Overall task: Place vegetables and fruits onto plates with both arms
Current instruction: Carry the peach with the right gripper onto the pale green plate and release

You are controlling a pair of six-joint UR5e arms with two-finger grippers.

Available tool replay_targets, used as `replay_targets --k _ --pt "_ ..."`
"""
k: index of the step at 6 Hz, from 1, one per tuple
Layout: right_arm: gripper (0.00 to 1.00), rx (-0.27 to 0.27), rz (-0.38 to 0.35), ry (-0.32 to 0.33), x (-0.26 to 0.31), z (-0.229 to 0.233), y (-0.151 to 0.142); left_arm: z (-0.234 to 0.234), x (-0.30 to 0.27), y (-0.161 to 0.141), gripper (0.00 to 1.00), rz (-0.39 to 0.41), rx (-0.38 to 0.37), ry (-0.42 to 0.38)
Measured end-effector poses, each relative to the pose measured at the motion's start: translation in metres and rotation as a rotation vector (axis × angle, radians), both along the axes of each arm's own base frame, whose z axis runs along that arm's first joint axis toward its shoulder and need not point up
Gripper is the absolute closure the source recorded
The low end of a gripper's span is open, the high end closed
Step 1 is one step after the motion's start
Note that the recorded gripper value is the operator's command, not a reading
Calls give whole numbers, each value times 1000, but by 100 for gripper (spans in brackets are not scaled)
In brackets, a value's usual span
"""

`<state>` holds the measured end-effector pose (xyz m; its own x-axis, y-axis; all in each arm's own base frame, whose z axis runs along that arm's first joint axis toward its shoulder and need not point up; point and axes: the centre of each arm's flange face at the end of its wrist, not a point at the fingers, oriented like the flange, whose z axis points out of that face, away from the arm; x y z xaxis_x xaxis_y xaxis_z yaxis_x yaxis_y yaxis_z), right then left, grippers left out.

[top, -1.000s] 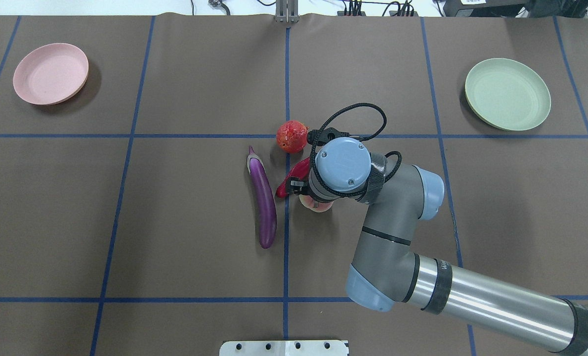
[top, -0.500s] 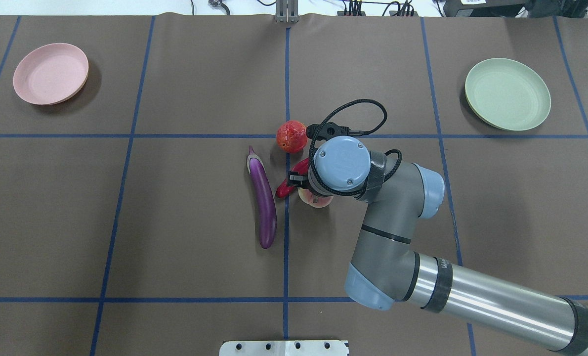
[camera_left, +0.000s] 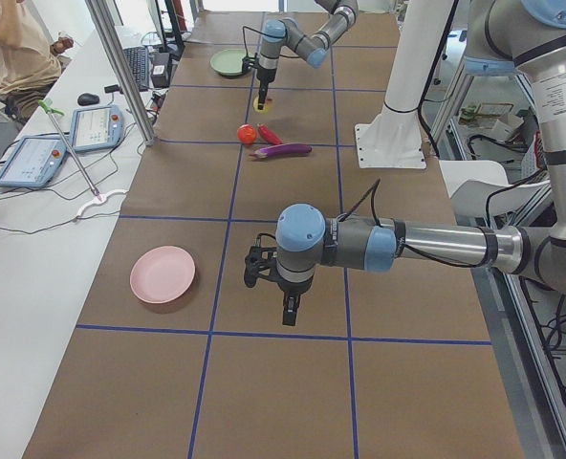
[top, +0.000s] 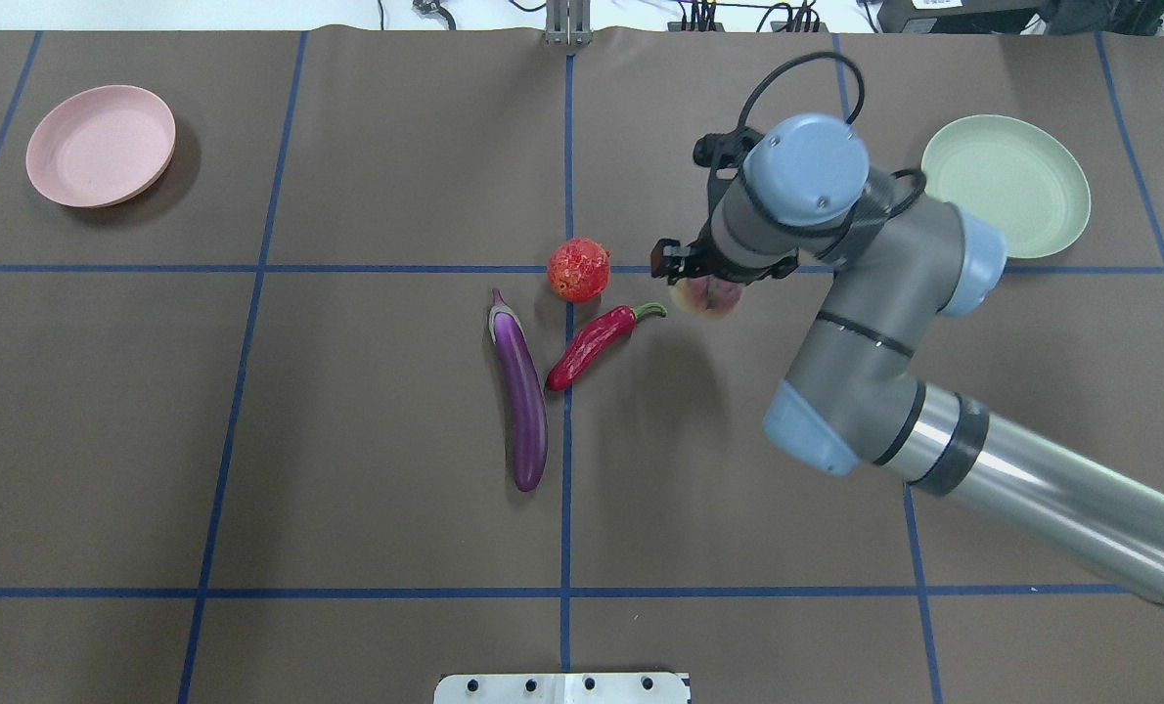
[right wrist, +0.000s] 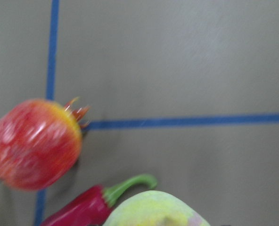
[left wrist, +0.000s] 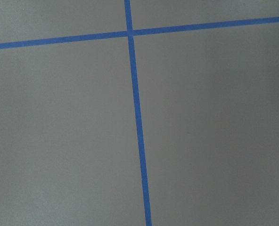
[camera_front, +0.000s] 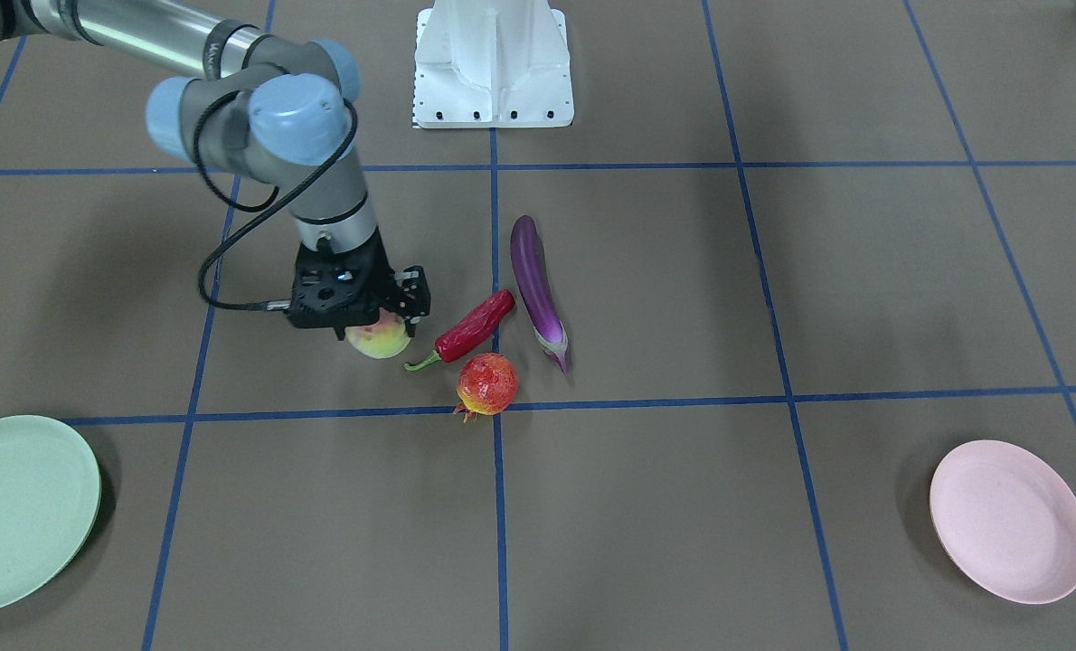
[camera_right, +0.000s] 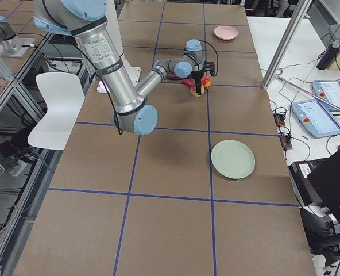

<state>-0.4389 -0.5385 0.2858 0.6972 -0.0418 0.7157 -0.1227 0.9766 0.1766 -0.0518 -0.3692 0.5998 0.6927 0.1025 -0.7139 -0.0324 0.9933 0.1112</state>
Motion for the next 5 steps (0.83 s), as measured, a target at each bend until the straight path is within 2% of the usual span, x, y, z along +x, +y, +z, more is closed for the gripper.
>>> replay_targets --k 2,3,4,5 --pt "100 39 -149 52 110 80 -85 1 0 0 0 1 -2 0" --pt "100 46 -186 53 152 123 -116 1 0 1 0 1 -4 0" --pt "100 51 -197 23 184 166 -136 2 0 1 0 1 -4 0" --pt "90 53 -197 -6 206 210 -141 2 0 2 0 1 -5 0"
